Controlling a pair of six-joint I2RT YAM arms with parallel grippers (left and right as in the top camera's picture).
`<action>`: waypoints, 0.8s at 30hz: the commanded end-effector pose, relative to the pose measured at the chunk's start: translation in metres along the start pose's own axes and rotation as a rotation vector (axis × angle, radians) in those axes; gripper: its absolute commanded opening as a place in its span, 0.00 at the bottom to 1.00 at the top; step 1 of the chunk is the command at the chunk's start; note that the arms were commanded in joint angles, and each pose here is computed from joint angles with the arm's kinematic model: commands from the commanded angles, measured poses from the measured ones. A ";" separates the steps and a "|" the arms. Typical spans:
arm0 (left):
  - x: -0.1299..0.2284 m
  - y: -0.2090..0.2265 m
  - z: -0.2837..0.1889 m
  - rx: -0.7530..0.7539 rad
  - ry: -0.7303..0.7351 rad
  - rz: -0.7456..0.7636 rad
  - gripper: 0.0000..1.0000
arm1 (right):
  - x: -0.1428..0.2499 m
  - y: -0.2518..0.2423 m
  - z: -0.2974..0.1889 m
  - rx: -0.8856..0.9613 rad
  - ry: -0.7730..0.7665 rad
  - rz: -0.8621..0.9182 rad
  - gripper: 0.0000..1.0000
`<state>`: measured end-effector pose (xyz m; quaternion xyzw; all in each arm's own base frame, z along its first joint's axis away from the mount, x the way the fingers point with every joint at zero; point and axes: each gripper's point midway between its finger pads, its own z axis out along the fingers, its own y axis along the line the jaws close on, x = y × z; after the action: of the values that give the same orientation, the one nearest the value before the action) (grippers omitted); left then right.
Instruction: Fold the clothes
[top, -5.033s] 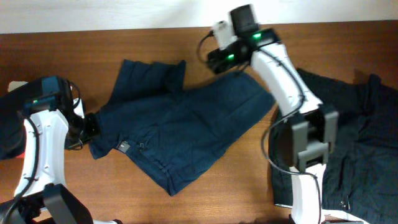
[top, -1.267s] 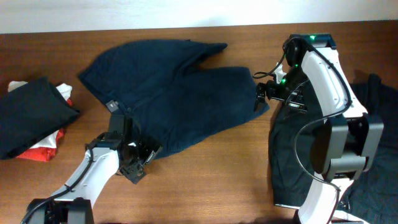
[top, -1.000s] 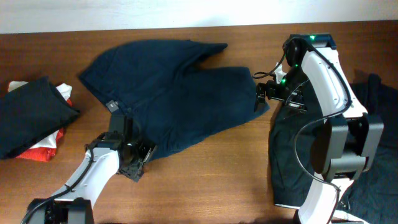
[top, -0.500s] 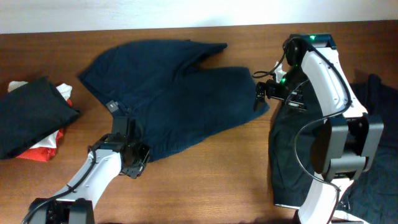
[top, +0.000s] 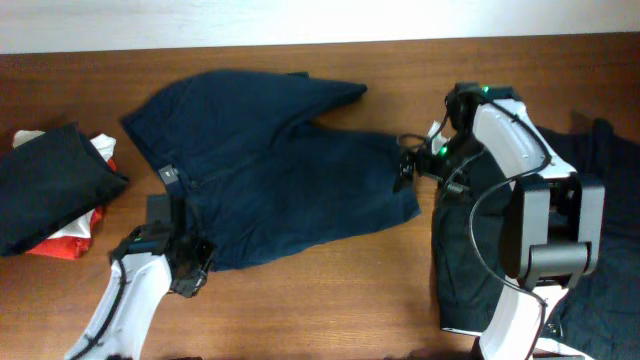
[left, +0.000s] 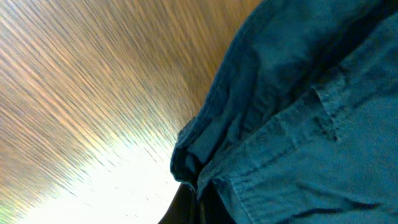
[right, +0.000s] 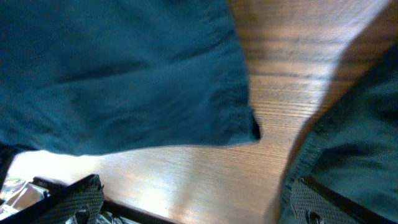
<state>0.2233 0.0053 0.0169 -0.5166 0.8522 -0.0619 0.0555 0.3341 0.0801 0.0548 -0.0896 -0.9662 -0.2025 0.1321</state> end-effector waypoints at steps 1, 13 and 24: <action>-0.010 0.006 -0.009 0.002 -0.061 0.070 0.00 | 0.026 0.005 0.029 -0.046 0.108 0.033 0.96; -0.010 0.007 -0.009 -0.003 -0.061 0.070 0.00 | 0.008 0.001 0.070 -0.024 0.008 0.113 0.68; -0.025 -0.005 -0.021 0.002 -0.123 0.264 0.00 | -0.009 -0.022 0.048 0.140 -0.123 0.112 0.04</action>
<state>0.2225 0.0175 0.0248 -0.4552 0.8856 -0.0390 0.0835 0.3267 0.1031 -0.0020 -0.1460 -0.9640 -0.1920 0.1119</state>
